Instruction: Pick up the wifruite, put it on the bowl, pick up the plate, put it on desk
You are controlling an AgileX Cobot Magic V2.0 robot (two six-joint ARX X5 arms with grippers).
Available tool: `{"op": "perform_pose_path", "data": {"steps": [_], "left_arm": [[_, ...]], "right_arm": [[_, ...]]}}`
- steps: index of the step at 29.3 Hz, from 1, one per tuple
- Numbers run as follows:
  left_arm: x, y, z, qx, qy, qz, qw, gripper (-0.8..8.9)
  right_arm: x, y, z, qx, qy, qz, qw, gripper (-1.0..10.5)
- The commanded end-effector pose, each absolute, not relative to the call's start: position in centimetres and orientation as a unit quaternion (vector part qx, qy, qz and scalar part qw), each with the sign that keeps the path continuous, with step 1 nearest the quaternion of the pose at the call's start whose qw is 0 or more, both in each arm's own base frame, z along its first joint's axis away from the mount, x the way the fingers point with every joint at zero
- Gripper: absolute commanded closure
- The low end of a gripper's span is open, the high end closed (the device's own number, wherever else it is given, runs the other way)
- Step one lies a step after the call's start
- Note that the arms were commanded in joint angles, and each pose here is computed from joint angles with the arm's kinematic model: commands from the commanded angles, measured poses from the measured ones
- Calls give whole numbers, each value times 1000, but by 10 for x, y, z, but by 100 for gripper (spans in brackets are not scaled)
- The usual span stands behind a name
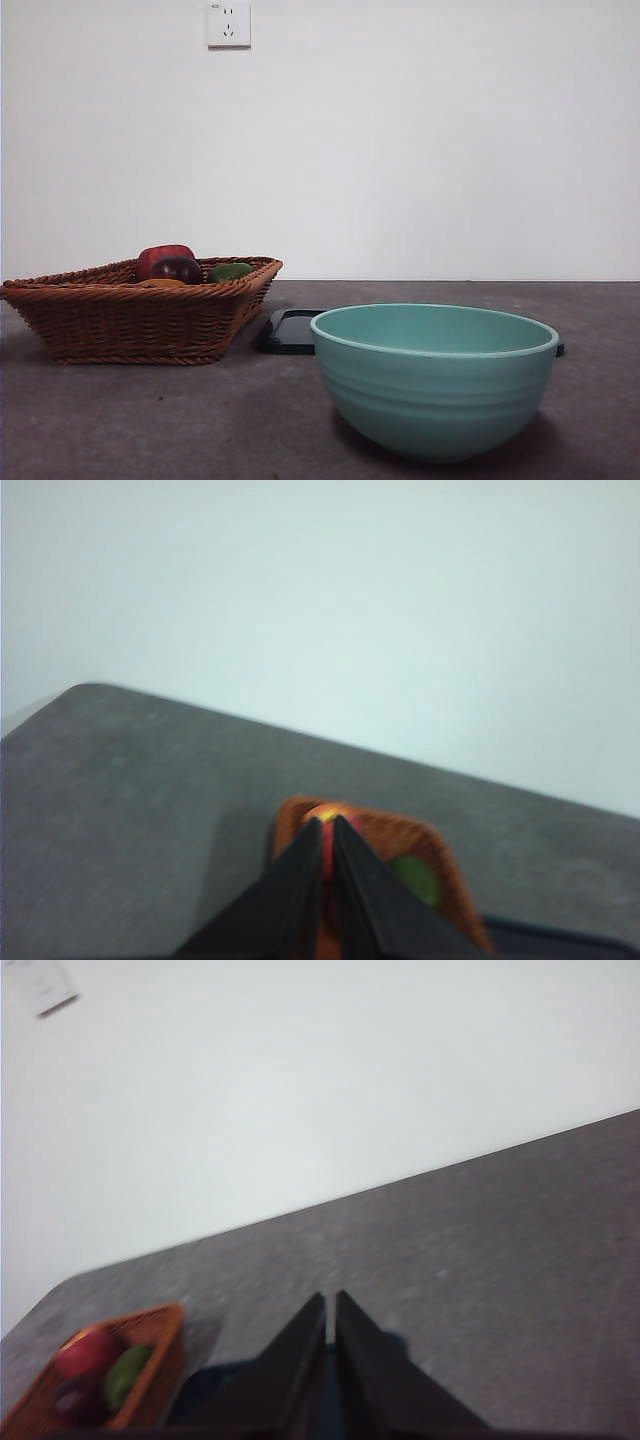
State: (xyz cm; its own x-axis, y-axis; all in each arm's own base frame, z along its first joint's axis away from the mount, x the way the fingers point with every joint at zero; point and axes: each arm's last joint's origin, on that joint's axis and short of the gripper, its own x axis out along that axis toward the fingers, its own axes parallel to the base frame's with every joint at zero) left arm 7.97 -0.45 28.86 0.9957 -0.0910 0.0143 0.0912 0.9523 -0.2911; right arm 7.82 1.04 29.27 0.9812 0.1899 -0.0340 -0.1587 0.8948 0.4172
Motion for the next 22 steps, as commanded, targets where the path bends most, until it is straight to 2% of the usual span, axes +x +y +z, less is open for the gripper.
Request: {"op": "perform_pose_path", "data": {"steps": [1,6,9,15,22], "left_arm": [[75,-7,312,-151,-7,-69,986,798],[72,-13,343,-148,35,-120,981,798],[71,-16,354,-142,64,-155,976,798],[76,-23,374,-113,93,-247,958,798],[88,-33,383,-103,136,-339,925,798]], "right_arm": [[80,13,312,207,55,117,970,938],[88,20,339,137,97,188,968,938],[92,23,350,119,120,205,964,938],[95,31,367,104,136,279,945,938],[90,32,371,63,193,295,934,938]]}}
